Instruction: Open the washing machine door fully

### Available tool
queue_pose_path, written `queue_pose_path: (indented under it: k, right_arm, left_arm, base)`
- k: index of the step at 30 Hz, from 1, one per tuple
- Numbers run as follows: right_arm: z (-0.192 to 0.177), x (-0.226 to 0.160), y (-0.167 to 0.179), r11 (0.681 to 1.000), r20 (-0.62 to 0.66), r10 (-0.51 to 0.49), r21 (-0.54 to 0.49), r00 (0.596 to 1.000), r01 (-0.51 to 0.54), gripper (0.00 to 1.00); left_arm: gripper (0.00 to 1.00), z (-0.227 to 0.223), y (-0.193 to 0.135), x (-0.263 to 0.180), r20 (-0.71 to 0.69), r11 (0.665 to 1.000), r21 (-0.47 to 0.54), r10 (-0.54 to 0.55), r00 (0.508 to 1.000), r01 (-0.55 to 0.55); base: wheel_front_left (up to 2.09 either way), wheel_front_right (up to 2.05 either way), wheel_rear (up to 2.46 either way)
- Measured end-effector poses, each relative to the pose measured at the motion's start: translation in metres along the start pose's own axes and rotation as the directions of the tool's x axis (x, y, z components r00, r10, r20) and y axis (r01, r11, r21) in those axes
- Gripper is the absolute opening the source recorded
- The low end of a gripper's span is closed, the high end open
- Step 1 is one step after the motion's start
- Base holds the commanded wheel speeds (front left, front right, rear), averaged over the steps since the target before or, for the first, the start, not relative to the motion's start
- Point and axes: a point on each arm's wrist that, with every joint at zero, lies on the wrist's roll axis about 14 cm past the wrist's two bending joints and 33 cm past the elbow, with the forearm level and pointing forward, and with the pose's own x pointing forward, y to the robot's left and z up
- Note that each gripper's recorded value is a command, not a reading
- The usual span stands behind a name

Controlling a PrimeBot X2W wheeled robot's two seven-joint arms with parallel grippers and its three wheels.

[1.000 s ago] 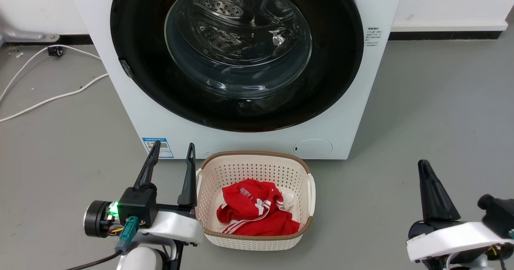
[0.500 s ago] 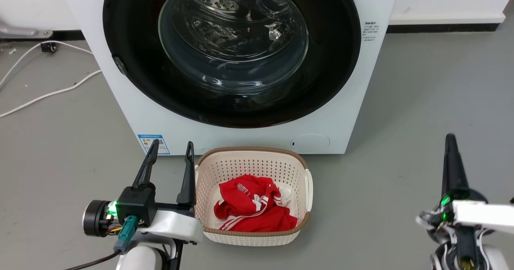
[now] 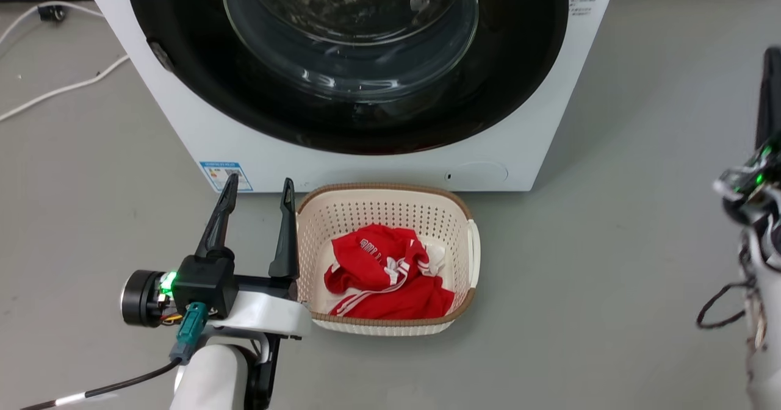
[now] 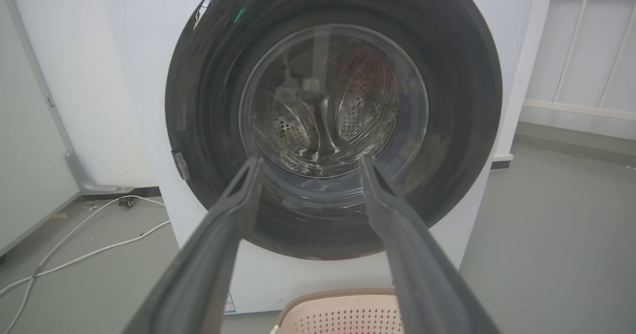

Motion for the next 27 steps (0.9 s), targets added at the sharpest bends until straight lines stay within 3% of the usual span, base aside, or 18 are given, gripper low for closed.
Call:
queue_pose_path:
  k: [17,27]
  right_arm:
    - [-0.037,0.126,0.009,0.976,-0.246,-0.003,-0.210,0.969,-0.050,0.00]
    - [-0.096,0.157,0.015,0.947,-0.517,-0.086,-0.307,0.852,-0.091,0.00]
  left_arm:
    - [1.00,-0.032,0.007,0.027,-0.049,1.000,0.003,0.012,0.999,-0.012]
    - [1.00,-0.044,0.011,0.036,-0.062,1.000,0.009,0.020,0.998,-0.020]
  base:
    - [0.00,0.00,0.00]
    - [0.00,0.00,0.00]
